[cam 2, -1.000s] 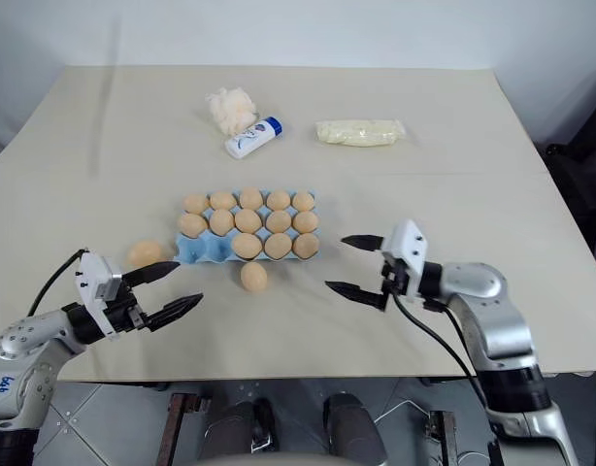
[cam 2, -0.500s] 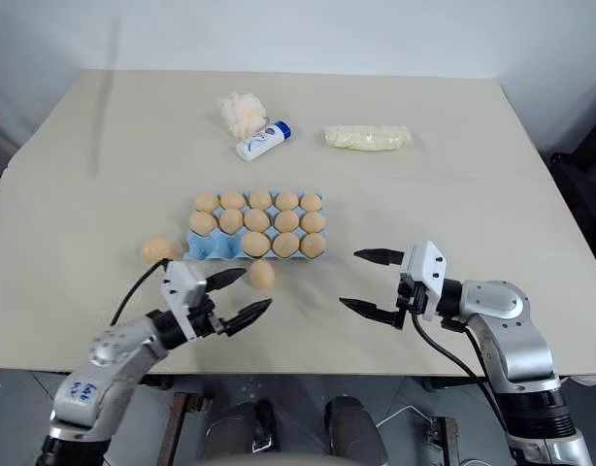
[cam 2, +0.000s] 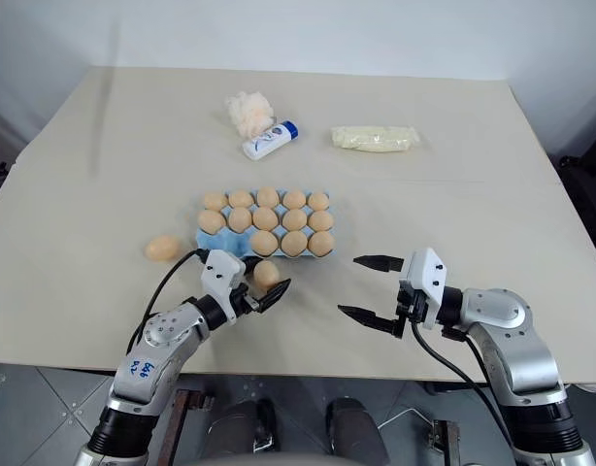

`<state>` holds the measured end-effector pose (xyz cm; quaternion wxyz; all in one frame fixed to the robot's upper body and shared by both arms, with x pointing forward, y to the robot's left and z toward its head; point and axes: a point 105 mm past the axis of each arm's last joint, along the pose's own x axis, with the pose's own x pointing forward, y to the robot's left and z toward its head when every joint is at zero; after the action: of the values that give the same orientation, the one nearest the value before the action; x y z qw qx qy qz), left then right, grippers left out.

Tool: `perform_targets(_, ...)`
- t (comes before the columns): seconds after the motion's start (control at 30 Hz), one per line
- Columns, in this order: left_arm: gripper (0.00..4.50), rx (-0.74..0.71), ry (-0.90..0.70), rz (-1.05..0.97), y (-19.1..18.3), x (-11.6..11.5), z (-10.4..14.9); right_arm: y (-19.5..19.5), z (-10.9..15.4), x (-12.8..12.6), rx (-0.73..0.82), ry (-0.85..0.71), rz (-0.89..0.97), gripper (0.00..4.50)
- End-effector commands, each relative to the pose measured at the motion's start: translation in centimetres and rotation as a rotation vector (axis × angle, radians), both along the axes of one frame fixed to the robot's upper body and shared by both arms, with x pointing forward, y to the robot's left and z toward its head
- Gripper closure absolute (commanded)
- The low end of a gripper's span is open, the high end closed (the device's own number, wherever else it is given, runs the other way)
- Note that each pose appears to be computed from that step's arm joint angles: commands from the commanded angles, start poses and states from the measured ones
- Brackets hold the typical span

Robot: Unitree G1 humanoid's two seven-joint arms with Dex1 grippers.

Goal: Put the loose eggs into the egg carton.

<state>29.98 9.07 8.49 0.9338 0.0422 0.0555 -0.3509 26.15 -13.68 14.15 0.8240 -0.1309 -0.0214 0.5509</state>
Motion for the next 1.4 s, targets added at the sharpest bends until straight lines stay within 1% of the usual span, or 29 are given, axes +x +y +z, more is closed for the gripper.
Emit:
perform_targets(0.03,1.77,-0.007,-0.012,-0.03,0.4,-0.9,0.3,0.3,1.3,-0.5,0.015,-0.039,0.013,0.0)
perform_targets(0.07,2.04,-0.007,-0.01,-0.033,0.5,-1.1,0.2,0.3,1.3,-0.5,0.017,-0.038,0.013,0.0)
perform_targets(0.1,2.17,-0.005,-0.022,-0.033,1.0,-1.4,0.4,0.3,1.3,-0.5,0.018,-0.038,0.012,0.0)
perform_targets(0.17,2.24,-0.017,-0.037,-0.044,1.4,-1.8,0.7,0.3,1.3,-0.5,0.019,-0.036,0.011,0.0)
perform_targets(0.23,2.25,-0.045,-0.083,-0.123,1.6,-2.9,1.8,0.4,1.2,-0.4,0.019,-0.031,0.01,0.0)
perform_targets(0.27,2.25,-0.049,-0.145,-0.131,2.0,-3.0,2.9,0.4,1.1,-0.4,0.017,-0.028,0.011,0.0)
perform_targets(0.33,2.25,-0.061,-0.225,-0.106,2.7,-2.2,4.7,0.4,0.9,-0.4,0.015,-0.024,0.015,0.0)
perform_targets(0.43,2.25,-0.029,-0.275,-0.064,3.4,-0.4,5.7,0.5,0.8,-0.4,0.016,-0.022,0.015,0.0)
perform_targets(0.53,2.25,-0.02,-0.273,-0.031,3.8,1.4,5.9,0.5,0.7,-0.4,0.018,-0.022,0.015,0.0)
perform_targets(0.7,2.25,0.003,-0.24,-0.05,4.2,2.1,5.2,0.4,0.5,-0.3,0.02,-0.029,-0.003,0.0)
perform_targets(0.77,1.55,0.0,-0.234,-0.05,4.4,2.3,5.1,0.3,0.4,-0.3,0.021,-0.03,-0.011,0.0)
perform_targets(0.8,1.37,0.007,-0.251,-0.043,4.5,2.6,5.3,0.3,0.4,-0.3,0.022,-0.029,-0.014,0.0)
perform_targets(0.83,1.03,0.007,-0.254,-0.047,4.5,2.8,5.4,0.3,0.4,-0.3,0.023,-0.028,-0.016,0.0)
perform_targets(0.87,0.81,0.007,-0.257,-0.052,4.4,2.9,5.4,0.3,0.3,-0.4,0.024,-0.028,-0.016,0.0)
perform_targets(0.93,0.16,0.015,-0.262,-0.071,4.3,2.9,5.6,0.3,0.3,-0.4,0.027,-0.026,-0.015,0.0)
perform_targets(0.97,0.07,0.019,-0.265,-0.073,4.4,2.9,5.7,0.3,0.2,-0.4,0.029,-0.025,-0.014,0.0)
perform_targets(1.13,0.07,0.042,-0.296,-0.049,6.9,1.6,6.5,0.5,0.3,-0.4,0.042,-0.026,-0.002,0.0)
perform_targets(1.23,0.07,0.052,-0.307,-0.092,8.8,-0.9,7.0,0.8,0.3,-0.3,0.047,-0.036,0.011,0.0)
perform_targets(1.3,0.07,0.105,-0.277,-0.116,10.2,-2.4,6.3,0.9,0.6,-0.2,0.06,-0.075,0.016,0.0)
perform_targets(1.4,0.07,0.152,-0.233,-0.024,14.2,-3.9,5.4,1.2,0.4,-0.2,0.06,-0.11,0.037,0.0)
